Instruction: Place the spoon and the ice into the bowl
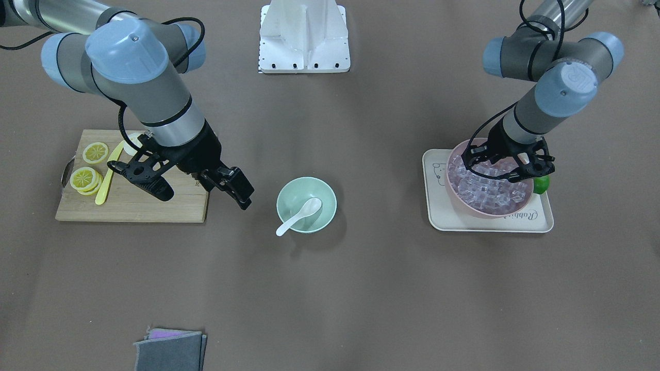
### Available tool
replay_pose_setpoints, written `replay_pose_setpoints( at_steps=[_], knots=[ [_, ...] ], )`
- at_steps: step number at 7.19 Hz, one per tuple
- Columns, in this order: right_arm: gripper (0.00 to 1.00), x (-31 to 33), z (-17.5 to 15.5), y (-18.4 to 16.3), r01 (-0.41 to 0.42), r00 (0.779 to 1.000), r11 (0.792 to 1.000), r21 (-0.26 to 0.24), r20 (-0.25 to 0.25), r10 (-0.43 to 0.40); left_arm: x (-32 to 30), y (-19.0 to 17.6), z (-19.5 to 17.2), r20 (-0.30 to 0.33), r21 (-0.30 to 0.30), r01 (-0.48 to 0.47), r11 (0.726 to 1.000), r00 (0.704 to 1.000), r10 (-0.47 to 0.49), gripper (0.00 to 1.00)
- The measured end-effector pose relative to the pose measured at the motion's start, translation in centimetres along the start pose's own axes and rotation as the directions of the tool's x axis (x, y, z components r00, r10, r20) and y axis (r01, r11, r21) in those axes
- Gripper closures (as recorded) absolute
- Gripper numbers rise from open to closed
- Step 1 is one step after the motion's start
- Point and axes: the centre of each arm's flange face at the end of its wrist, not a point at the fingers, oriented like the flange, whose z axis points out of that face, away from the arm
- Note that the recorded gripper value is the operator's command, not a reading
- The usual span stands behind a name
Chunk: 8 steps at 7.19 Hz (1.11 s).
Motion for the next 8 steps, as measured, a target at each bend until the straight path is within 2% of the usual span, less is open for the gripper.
replay_pose_setpoints(
  at_steps=[2, 3, 4, 6, 8],
  knots=[
    [0.0, 0.0, -0.6, 0.0, 0.0, 1.0, 1.0, 0.001, 0.0, 0.0, -0.1, -0.1, 0.1, 0.002, 0.0, 0.036, 0.999, 0.999, -0.036, 0.33],
    [0.0, 0.5, -1.6, -0.3, 0.011, 1.0, 1.0, 0.0, -0.011, -0.011, -0.1, -0.1, 0.1, 0.002, 0.0, 0.048, 0.999, 0.999, -0.048, 0.39],
    [0.0, 1.8, -3.1, -1.0, 0.045, 0.998, 0.999, -0.001, -0.032, -0.045, -0.1, -0.1, 0.2, 0.004, 0.0, 0.055, 0.999, 0.998, -0.055, 0.41],
    [0.0, 5.0, -6.1, -4.1, 0.118, 0.99, 0.993, -0.001, -0.07, -0.118, -0.2, -0.2, 0.5, 0.008, -0.003, 0.06, 0.998, 0.998, -0.06, 0.42],
    [0.0, 9.6, -9.3, -8.8, 0.167, 0.983, 0.986, -0.026, -0.076, -0.168, -0.1, -0.3, 0.6, 0.009, -0.004, 0.061, 0.998, 0.998, -0.061, 0.41]
  ],
)
